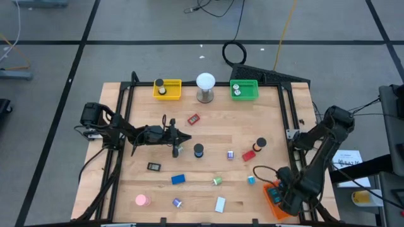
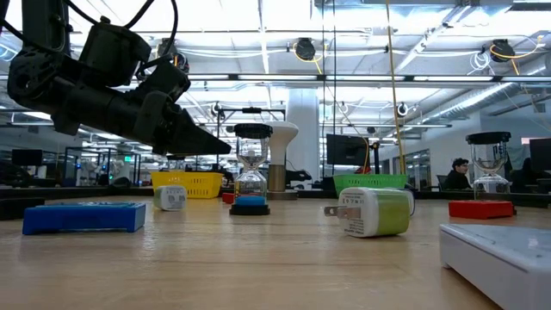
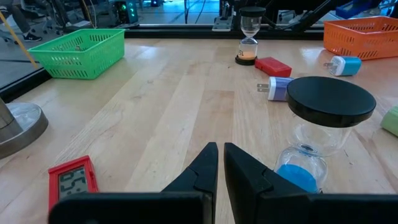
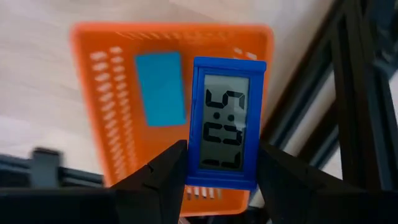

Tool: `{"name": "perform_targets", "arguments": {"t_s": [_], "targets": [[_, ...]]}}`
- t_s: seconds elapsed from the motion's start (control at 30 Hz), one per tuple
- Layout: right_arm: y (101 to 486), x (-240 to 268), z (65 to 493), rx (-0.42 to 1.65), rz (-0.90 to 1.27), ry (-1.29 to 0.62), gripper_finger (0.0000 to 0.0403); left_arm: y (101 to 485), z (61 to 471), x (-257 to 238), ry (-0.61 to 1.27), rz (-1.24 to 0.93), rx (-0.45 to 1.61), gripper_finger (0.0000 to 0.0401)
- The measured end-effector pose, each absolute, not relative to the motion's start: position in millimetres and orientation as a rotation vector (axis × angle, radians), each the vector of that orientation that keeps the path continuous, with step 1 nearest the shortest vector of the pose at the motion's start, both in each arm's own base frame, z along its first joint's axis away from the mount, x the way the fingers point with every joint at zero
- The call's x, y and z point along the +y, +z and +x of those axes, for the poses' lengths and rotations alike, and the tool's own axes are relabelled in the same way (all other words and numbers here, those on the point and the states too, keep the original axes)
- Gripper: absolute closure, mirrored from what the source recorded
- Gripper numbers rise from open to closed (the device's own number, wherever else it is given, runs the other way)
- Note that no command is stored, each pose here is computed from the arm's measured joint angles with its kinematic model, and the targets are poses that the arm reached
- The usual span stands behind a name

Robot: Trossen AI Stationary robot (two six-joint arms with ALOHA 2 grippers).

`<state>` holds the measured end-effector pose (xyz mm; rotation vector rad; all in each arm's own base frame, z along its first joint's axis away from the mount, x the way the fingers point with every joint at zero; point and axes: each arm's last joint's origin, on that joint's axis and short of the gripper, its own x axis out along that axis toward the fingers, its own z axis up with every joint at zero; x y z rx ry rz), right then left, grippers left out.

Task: Pick & Place Office items
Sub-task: Put the top blue digital timer into the orange bin, then put the black digital timer into the orange bin

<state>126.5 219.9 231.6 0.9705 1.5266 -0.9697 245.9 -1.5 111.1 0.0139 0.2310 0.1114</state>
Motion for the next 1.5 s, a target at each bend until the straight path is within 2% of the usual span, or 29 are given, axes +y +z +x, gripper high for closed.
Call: {"name": "perform_targets", "arguments": {"t_s": [0.9,1.5], "targets": [[191.0,239.2,136.8,1.605,0.841,-1.053,0.0234,111.1,245.9,-1.4,0.111,0.014,0.231,0.0370],[187.4,235.0,144.7,1.626,0.802,-1.030,0.0204,111.1,245.9,-1.4,0.112,0.014,0.231,0.0370]]}}
